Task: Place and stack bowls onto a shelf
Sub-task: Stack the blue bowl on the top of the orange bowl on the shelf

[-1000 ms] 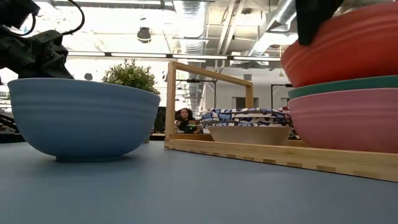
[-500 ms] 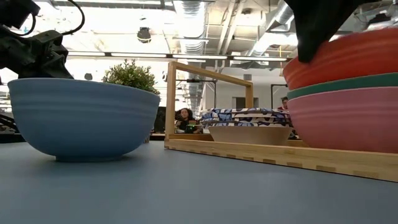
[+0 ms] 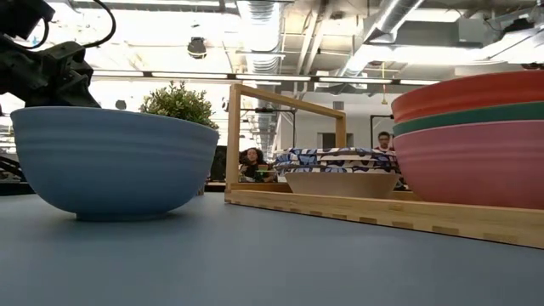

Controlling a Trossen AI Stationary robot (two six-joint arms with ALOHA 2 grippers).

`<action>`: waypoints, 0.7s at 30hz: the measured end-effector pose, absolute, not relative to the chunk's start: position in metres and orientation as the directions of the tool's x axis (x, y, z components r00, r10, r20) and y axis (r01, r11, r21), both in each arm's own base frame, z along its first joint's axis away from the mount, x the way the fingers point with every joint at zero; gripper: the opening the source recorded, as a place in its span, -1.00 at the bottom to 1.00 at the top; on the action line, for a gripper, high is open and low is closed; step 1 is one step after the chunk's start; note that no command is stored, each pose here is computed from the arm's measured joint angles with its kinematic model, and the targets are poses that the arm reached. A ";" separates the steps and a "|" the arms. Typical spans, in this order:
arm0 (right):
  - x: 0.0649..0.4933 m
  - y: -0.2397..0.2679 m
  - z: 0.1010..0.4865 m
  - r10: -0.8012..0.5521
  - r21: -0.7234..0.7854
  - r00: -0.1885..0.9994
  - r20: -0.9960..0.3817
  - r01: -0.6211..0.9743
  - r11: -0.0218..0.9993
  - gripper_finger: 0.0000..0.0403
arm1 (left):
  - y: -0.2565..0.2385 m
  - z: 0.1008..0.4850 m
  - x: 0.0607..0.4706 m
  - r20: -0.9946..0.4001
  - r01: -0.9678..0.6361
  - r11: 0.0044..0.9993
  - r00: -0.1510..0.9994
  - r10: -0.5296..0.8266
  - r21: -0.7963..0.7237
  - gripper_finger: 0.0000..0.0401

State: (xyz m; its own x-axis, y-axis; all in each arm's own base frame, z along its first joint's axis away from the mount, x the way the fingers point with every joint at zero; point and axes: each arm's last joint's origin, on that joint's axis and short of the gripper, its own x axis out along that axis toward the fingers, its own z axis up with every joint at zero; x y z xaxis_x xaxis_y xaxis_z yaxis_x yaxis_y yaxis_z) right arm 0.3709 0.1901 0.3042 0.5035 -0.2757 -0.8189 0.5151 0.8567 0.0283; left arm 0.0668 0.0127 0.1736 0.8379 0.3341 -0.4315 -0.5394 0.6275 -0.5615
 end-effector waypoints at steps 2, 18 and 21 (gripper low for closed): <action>0.386 0.192 0.317 -0.206 0.048 0.623 -0.755 0.365 0.930 0.07 | 0.013 0.174 0.067 -0.431 -0.540 0.628 0.838 0.335 -0.560 -0.44; 0.468 0.174 0.232 0.187 0.020 0.593 -0.783 -0.277 0.961 0.04 | 0.013 0.173 0.067 -0.438 -0.545 0.624 0.834 0.335 -0.560 -0.44; 0.474 0.177 0.216 0.210 0.039 0.574 -0.791 -0.295 0.955 0.04 | 0.013 0.173 0.067 -0.442 -0.543 0.623 0.835 0.328 -0.563 -0.44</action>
State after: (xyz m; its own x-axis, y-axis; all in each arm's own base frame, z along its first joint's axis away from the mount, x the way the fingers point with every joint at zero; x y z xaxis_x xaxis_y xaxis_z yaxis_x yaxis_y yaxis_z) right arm 0.4745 0.1773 0.2156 0.5744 0.2099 -0.7912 -0.2947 0.9548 0.0394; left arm 0.0672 0.0126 0.1732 0.8348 0.3276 -0.4425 -0.5430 0.6227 -0.5634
